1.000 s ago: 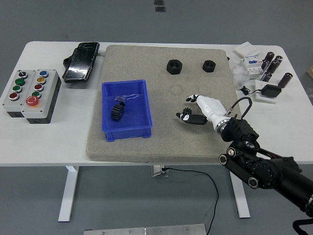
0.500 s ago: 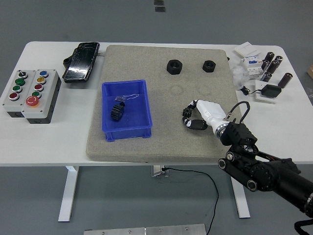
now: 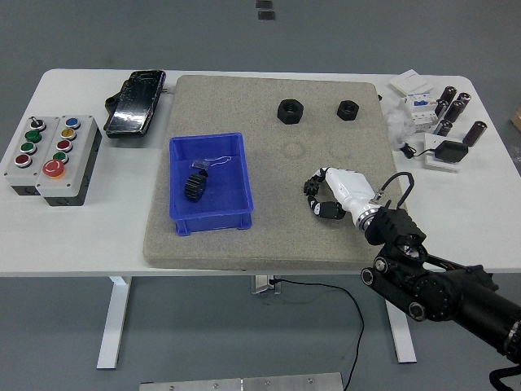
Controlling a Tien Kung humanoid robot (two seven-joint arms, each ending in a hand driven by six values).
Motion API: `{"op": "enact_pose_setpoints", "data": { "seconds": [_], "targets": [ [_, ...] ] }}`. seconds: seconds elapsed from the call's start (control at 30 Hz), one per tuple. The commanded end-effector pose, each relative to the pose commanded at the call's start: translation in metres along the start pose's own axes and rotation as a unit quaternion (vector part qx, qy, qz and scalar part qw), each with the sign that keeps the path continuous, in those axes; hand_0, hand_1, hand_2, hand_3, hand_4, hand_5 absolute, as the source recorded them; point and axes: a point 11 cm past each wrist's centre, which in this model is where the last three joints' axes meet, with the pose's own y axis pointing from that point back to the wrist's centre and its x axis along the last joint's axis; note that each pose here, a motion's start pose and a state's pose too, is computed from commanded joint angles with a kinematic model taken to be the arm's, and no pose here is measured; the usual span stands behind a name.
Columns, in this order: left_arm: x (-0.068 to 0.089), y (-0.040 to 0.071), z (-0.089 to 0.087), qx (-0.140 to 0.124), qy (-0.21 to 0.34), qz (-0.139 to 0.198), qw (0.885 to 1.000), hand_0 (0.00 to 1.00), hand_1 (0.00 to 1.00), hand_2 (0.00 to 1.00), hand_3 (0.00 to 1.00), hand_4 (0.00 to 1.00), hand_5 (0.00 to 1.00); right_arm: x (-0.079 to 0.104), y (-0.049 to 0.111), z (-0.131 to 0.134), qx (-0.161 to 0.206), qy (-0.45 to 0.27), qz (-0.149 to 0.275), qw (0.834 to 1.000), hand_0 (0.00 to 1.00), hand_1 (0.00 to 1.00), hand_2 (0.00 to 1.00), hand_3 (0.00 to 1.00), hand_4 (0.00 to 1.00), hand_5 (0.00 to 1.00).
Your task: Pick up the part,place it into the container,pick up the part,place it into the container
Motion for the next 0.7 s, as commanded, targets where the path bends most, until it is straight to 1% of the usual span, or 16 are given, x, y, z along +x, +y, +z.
{"op": "enact_pose_setpoints", "data": {
  "seconds": [0.03,0.2,0.23,0.7],
  "targets": [
    [0.0,0.0,0.0,0.0,0.0,0.0,1.0,0.672,0.647,0.599,0.64,0.712,0.355,-0.0009,0.0002,0.0004,-0.001,0.0,0.0,1.0,0.71,0.618,0.461,0.668,0.566,0.152],
    [-0.0001,0.0,-0.0003,0.0,0.0,0.0,1.0,0.672,0.647,0.599,0.64,0.712,0.355,-0.0034,0.0008,0.0015,-0.002,-0.001,0.0,1.0,0.71,0.618,0.461,0.668,0.566,0.152],
    [-0.0001,0.0,-0.0003,0.0,0.0,0.0,1.0,0.672,0.646,0.6,0.64,0.712,0.355,-0.0033,0.0009,0.0014,-0.003,-0.002,0.001,1.0,0.709,0.618,0.456,0.665,0.56,0.177],
    [0.0004,-0.0001,-0.0013,0.001,-0.002,0.001,1.0,0.672,0.647,0.599,0.64,0.712,0.357,0.0022,0.0014,-0.0038,0.007,-0.014,0.026,1.0,0.69,0.609,0.459,0.666,0.554,0.192]
  ]
}}
